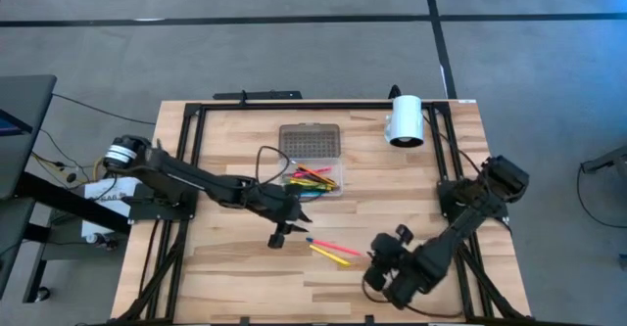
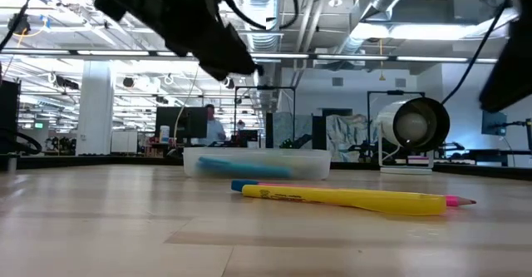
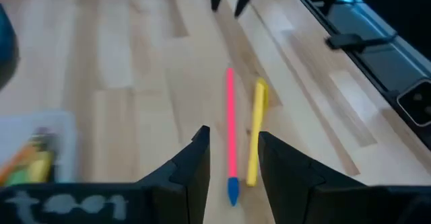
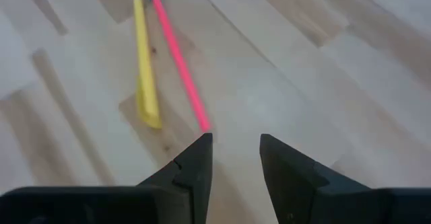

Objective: Pick & place school supplies into a supply box
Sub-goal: Put the pink pencil into the supply box

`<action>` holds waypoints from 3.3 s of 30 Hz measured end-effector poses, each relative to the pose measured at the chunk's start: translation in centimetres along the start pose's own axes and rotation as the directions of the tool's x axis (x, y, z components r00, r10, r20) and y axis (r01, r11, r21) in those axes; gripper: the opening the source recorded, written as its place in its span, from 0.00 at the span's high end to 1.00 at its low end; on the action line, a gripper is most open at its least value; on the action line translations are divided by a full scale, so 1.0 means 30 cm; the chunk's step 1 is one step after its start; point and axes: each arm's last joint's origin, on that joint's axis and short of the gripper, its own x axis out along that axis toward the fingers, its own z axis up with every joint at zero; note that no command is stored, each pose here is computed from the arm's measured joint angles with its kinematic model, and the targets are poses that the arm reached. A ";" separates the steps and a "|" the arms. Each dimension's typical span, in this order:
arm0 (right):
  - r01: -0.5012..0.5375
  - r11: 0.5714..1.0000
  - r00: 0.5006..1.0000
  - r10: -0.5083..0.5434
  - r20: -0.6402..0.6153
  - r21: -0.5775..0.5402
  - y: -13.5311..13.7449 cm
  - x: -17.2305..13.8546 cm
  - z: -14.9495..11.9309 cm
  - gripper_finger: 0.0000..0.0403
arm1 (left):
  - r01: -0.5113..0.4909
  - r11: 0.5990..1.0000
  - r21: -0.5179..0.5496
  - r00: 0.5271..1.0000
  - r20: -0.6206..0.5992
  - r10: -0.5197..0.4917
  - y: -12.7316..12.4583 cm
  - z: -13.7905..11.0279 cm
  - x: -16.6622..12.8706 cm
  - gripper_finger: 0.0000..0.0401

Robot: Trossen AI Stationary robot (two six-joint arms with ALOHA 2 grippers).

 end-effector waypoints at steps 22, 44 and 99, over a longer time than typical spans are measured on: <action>0.041 0.998 0.999 -0.042 0.022 0.049 -0.021 -0.017 -0.041 0.71 | 0.078 0.997 -0.005 0.985 -0.155 -0.078 0.011 -0.136 0.240 0.72; 0.045 0.998 0.999 -0.046 0.024 0.047 -0.023 -0.017 -0.041 0.71 | 0.003 1.000 0.017 0.970 -0.245 0.001 0.010 -0.190 0.259 0.72; 0.075 0.997 0.997 -0.075 0.030 0.011 -0.030 0.024 0.022 0.71 | -0.039 0.998 -0.040 0.978 -0.207 0.030 0.001 -0.177 0.262 0.97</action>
